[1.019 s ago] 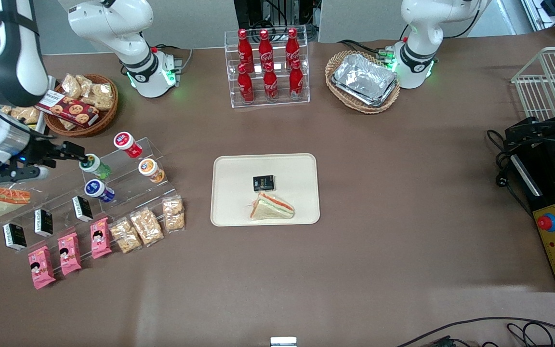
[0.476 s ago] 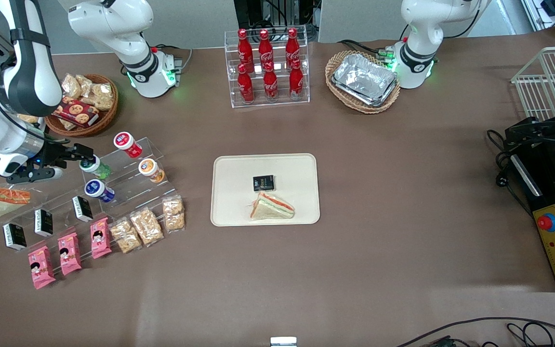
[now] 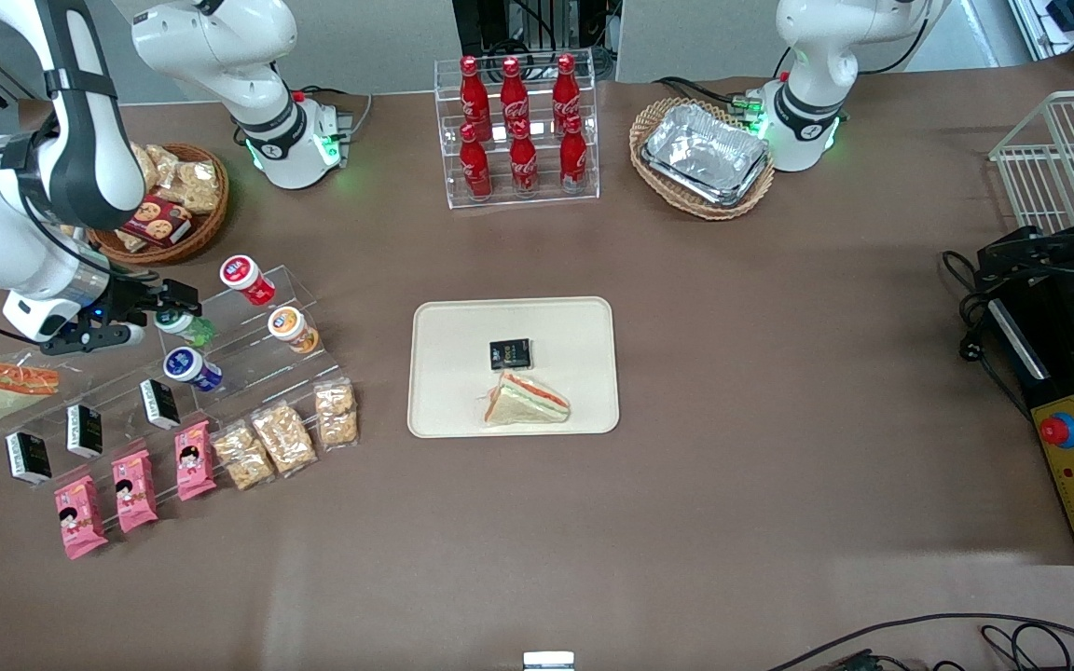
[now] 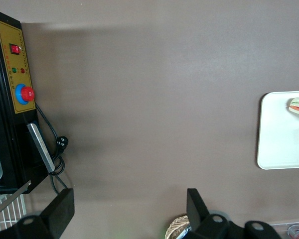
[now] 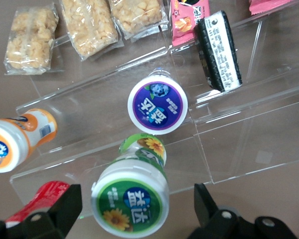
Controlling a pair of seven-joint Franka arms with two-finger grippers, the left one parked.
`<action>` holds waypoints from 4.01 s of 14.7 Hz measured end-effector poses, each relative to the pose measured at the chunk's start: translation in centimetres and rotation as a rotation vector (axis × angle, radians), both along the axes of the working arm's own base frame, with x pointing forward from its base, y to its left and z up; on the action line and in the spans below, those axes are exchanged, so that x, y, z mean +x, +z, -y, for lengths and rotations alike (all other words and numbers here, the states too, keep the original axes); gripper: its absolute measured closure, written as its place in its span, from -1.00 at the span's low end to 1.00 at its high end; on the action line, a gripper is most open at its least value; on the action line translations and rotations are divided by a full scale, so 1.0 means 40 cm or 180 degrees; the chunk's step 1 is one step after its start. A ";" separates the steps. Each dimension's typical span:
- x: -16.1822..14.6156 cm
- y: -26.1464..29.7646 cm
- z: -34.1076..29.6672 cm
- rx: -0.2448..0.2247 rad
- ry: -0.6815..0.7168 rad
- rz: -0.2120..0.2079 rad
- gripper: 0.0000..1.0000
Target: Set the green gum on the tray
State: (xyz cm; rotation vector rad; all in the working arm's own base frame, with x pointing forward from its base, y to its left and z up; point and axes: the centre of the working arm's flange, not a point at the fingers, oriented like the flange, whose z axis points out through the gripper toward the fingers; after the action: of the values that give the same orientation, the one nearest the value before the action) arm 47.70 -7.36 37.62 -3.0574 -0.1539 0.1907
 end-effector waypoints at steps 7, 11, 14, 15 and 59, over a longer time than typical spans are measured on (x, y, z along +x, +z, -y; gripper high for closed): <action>0.006 -0.008 -0.001 -0.0014 0.0005 0.0034 -0.17; 0.023 0.028 0.000 -0.0016 0.0027 0.0060 -0.17; 0.054 0.138 0.006 0.0004 0.0043 -0.0037 -0.17; 0.063 0.184 0.007 0.0010 0.0051 -0.0073 -0.17; 0.005 -0.304 -0.991 -0.0147 -0.0412 0.0253 -0.96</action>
State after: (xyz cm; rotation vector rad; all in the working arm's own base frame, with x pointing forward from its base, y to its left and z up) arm 47.92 32.30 25.45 -3.1085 0.0448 0.0656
